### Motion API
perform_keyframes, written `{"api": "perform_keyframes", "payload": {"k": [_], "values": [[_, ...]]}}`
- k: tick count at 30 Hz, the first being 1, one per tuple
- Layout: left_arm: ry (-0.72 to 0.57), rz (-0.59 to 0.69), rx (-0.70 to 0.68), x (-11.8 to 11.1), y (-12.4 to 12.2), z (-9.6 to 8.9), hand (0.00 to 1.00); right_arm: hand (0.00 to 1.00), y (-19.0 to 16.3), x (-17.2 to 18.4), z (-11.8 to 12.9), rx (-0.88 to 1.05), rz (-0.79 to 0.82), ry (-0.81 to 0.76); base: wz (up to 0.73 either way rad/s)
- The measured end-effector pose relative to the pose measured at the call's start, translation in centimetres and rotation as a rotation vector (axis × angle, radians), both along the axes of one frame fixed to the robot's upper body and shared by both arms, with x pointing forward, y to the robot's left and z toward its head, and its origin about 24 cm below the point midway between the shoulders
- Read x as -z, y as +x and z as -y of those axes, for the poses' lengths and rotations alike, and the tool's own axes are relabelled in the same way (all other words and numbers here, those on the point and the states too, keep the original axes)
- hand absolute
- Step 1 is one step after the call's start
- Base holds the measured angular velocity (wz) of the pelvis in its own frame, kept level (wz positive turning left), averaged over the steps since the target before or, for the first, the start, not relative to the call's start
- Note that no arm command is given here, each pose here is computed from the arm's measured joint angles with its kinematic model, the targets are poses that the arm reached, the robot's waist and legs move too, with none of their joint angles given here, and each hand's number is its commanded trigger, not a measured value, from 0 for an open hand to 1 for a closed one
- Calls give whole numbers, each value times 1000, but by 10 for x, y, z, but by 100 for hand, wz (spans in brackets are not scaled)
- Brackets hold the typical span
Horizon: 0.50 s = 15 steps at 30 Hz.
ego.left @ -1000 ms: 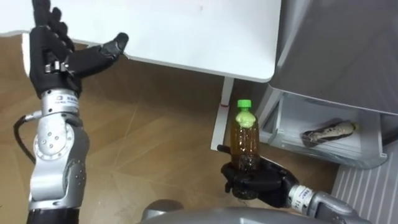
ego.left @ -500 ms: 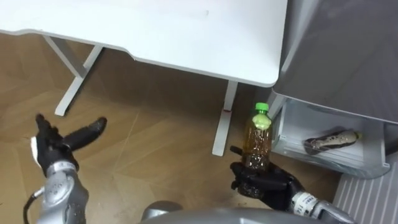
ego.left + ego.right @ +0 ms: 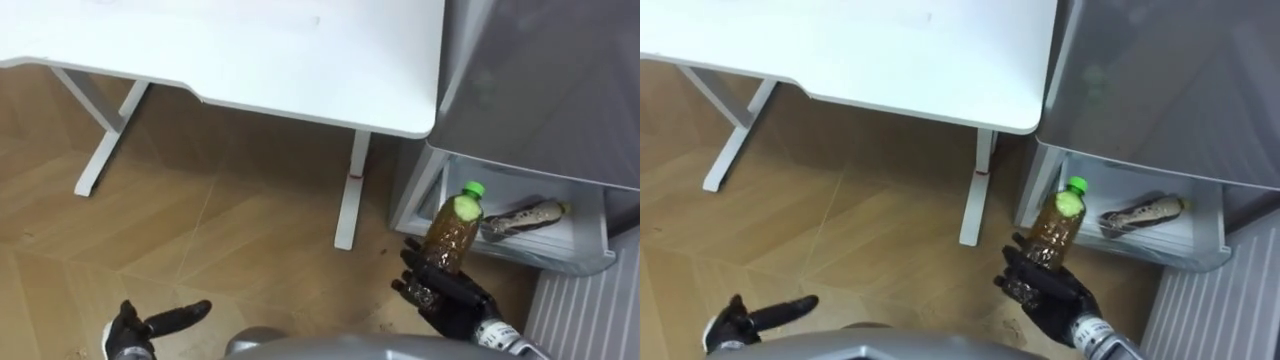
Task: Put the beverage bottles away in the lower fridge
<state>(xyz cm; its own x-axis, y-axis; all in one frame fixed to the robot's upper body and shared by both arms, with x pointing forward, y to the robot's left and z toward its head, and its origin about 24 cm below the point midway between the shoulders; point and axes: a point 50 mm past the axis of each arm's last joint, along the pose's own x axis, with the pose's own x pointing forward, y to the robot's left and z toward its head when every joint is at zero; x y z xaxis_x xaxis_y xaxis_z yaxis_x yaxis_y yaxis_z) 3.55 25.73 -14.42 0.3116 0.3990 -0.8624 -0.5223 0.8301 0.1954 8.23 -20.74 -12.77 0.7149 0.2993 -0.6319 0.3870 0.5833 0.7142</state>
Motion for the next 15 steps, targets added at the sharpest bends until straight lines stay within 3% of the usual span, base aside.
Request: {"api": "perform_keyframes", "payload": {"k": [9, 15], "values": [[-26, -121, 116, 9, -25, 6, 0, 100, 2, 5, 15, 227, -51, 10, -1], [-9, -165, 254, 14, -19, 19, 0, 100, -6, 13, 19, 316, -165, -36, -4]]}}
